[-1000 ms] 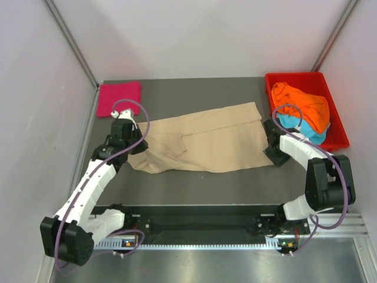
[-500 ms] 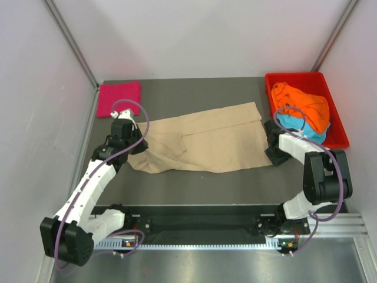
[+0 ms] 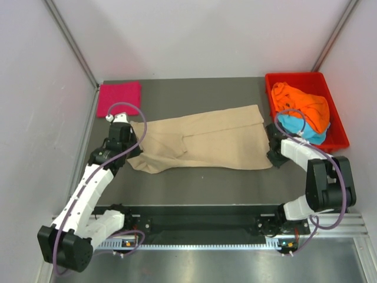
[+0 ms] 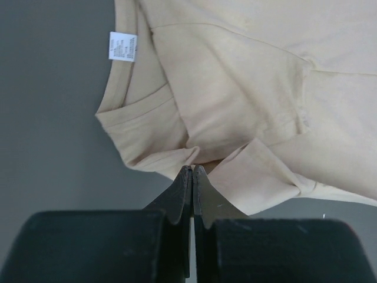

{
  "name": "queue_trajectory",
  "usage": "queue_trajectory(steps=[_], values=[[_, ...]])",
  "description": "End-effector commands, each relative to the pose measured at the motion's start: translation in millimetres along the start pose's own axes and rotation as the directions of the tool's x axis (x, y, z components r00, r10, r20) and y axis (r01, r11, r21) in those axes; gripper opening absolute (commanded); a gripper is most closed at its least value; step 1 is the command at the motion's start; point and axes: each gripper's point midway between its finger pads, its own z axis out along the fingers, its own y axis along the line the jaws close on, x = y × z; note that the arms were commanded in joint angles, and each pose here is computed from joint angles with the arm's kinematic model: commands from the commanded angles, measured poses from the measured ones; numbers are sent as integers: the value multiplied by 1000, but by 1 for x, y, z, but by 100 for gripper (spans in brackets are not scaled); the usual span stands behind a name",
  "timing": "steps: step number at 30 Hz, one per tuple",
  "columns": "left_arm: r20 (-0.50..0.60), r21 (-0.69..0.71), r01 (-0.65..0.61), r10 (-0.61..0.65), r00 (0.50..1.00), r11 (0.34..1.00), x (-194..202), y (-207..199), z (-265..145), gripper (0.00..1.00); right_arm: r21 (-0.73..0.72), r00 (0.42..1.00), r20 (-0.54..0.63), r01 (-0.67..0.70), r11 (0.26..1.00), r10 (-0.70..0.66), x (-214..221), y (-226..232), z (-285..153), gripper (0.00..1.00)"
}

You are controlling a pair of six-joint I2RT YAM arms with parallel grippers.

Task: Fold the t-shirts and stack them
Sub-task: Fold the tshirt

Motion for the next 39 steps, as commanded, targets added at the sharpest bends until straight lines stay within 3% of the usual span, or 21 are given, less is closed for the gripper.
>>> queue_trajectory(steps=[1,8,14,28,39], values=[[31,-39,-25,26,999,999,-9,10,-16,0,53,997,36,64,997,-66,-8,-29,-5,0],[42,43,-13,11,999,999,-8,-3,-18,0,-50,991,37,129,990,-128,-14,-8,-15,0],[63,-7,-11,11,998,1000,-26,-2,-3,0,-204,974,79,224,953,-212,-32,45,-29,0],[56,-114,-21,27,998,993,-73,11,48,0,-203,931,113,365,909,-348,-62,112,-24,0],[9,-133,-18,19,1000,991,-73,16,95,0,-165,909,92,416,894,-406,-67,142,-3,0]])
